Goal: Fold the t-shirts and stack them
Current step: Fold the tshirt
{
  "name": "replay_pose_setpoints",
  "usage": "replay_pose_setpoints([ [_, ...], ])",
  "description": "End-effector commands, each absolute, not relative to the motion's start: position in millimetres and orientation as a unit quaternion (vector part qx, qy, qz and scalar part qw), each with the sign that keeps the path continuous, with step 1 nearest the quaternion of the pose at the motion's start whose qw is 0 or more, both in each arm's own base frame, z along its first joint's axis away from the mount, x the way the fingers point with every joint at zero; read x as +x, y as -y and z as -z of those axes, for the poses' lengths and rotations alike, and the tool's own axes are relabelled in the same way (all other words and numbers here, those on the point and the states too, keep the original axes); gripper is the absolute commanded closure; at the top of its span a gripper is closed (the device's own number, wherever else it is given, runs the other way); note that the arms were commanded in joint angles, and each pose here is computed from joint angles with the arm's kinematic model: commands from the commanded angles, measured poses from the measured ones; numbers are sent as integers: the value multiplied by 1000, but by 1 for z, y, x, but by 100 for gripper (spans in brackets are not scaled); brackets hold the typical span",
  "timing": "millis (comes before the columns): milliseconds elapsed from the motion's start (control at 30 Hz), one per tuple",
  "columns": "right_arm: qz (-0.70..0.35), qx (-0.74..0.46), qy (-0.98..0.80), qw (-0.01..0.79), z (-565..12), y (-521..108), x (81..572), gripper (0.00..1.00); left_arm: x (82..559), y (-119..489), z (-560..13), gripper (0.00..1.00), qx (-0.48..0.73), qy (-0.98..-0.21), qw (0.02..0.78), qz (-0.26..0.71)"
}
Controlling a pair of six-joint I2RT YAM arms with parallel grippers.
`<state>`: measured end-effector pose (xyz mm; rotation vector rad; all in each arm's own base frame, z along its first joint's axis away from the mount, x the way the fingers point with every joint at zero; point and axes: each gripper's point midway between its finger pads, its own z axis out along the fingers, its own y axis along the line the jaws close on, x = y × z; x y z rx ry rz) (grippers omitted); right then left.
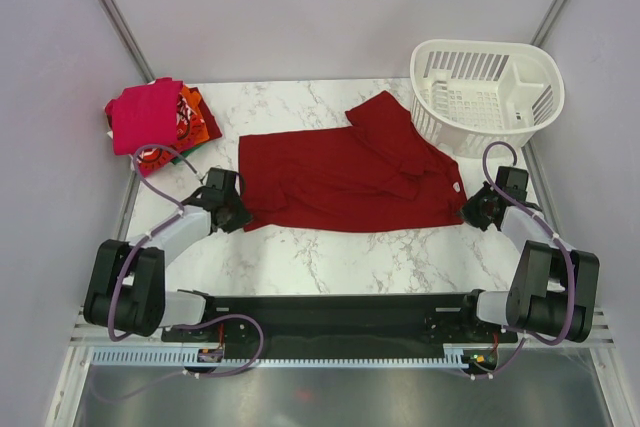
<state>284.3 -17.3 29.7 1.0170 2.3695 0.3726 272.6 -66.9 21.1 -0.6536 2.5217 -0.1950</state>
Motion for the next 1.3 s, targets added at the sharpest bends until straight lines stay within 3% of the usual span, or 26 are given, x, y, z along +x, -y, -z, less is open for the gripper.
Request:
replay_pose_setpoints([
  [0, -142, 367, -877, 275, -31, 18, 290, 100, 286, 70, -29, 67, -233, -927, 283, 79],
  [33, -143, 367, -877, 275, -31, 18, 290, 100, 286, 70, -30, 78, -232, -926, 286, 81],
  [133, -142, 366, -877, 276, -32, 18, 290, 100, 288, 71, -40, 98, -229, -922, 299, 88],
  [333, -125, 375, -873, 286, -41, 25, 288, 100, 287, 66, -79, 98, -213, -920, 318, 81],
  [533, -115, 379, -859, 326, -76, 32, 290, 100, 261, 65, -112, 98, -164, -947, 265, 74],
  [700, -89, 403, -844, 343, -84, 41, 279, 100, 230, 64, -111, 98, -169, -959, 215, 70],
  [867, -42, 442, -812, 379, -102, 63, 265, 100, 224, 62, -130, 98, -173, -957, 222, 76],
  [1100, -38, 482, -798, 359, -90, 76, 254, 100, 198, 50, -127, 98, -206, -955, 193, 90],
  [1200, -44, 481, -801, 353, -87, 72, 253, 100, 182, 57, -129, 94, -208, -954, 185, 112],
  [1267, -48, 475, -804, 354, -88, 71, 252, 100, 170, 63, -127, 83, -206, -955, 171, 129],
])
